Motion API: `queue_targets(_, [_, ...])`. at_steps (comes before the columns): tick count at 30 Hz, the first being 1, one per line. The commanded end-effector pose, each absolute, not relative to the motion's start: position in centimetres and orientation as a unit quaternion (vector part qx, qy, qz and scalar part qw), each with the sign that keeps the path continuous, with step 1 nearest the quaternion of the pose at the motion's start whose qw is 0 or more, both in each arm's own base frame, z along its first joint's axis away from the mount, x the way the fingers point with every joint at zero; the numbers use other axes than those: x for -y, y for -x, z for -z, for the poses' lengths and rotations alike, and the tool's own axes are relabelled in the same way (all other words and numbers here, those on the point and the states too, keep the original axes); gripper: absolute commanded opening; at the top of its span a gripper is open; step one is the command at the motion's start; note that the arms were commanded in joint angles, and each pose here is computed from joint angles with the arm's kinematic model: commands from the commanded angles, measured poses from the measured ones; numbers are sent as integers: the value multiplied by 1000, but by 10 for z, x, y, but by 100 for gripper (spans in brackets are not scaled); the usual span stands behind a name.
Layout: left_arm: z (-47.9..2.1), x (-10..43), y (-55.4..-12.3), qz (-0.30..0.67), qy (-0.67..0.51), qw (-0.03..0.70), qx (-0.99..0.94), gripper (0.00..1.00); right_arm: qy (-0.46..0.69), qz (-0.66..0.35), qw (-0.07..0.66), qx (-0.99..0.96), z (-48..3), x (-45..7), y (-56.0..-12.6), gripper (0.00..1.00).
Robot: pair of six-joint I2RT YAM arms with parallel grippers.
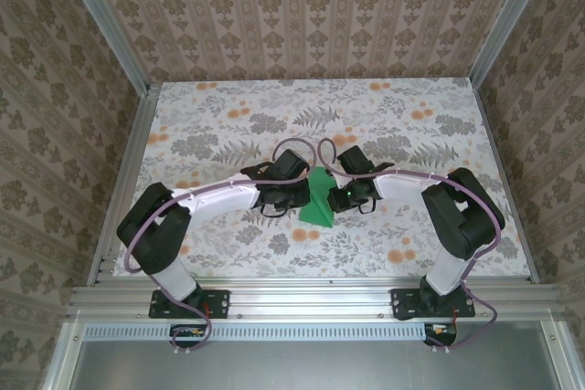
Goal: Fold a paper plane with a square sheet of paper (pick it up from the middle)
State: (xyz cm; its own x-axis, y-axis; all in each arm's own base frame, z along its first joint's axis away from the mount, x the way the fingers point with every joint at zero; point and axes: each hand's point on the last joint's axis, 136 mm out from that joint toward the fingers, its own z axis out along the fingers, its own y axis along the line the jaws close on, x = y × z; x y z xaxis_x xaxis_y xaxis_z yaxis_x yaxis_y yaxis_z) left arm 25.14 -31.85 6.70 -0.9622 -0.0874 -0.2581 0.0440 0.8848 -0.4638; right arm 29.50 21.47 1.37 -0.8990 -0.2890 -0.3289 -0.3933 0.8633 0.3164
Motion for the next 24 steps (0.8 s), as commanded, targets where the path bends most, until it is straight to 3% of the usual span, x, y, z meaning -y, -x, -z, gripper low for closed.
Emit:
queue_targets(1, [-72,340,-272,285,34,143,-947,6,164,-165,93,-968,8,-201,-282,9])
queue_targets(12, [-60,368,-287,333,49,123,-933,6,164,-167,92,-968,9,-201,-281,9])
queue_targets(24, [-12,345,-275,275,74,99,-953,5,164,-166,89,-968,11,-202,-281,9])
